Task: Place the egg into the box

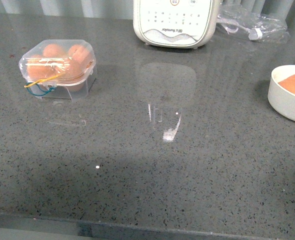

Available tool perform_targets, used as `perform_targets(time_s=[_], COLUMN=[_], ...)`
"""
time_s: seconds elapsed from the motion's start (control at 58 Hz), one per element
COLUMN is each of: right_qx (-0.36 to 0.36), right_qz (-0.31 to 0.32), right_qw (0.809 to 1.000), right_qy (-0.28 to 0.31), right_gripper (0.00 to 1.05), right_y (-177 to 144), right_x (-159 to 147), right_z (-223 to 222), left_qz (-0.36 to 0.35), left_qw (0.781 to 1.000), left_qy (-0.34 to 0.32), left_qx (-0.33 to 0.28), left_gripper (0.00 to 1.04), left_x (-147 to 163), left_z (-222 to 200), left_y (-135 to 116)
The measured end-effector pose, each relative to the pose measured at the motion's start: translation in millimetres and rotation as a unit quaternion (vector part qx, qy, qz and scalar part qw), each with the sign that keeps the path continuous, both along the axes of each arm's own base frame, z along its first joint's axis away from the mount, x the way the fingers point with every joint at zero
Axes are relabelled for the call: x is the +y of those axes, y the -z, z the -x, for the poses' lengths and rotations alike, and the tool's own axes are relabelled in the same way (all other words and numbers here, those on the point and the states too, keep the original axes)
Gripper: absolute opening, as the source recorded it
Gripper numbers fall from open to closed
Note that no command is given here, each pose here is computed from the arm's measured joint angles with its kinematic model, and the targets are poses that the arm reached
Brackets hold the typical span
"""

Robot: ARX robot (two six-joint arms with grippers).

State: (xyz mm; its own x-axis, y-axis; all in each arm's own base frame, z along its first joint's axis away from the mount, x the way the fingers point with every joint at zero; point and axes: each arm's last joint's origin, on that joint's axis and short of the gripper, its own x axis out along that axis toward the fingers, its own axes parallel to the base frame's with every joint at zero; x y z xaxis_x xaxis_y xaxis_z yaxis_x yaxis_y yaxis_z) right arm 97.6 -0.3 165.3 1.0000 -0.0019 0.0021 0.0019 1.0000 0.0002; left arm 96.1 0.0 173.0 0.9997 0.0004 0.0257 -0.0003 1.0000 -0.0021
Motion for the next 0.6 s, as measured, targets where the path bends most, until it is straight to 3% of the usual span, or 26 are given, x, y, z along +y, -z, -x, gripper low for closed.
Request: perform_targets(time_s=[0.034,0.155,0.466,0.517,0.603], right_qx=[0.000,0.000,0.000,0.000,0.000], right_qz=[0.000,0.000,0.000,0.000,0.000], right_qw=[1.000,1.000,1.000,1.000,1.000], right_qy=[0.000,0.000,0.000,0.000,0.000], right_gripper=[0.97,0.97,0.97,0.97,0.97], right_y=[0.0,0.0,0.0,0.0,0.0], right_x=[0.0,0.0,0.0,0.0,0.0], right_z=[0.0,0.0,0.0,0.0,0.0], left_qz=[0.000,0.000,0.000,0.000,0.000], left_qw=[1.000,1.000,1.000,1.000,1.000], left_qy=[0.000,0.000,0.000,0.000,0.000], left_qx=[0.000,0.000,0.000,0.000,0.000], left_gripper=[0.04,0.25,0.94,1.00,0.97], left_x=[0.0,0.0,0.0,0.0,0.0], left_z=[0.0,0.0,0.0,0.0,0.0], left_y=[0.1,0.0,0.1,0.1,0.0])
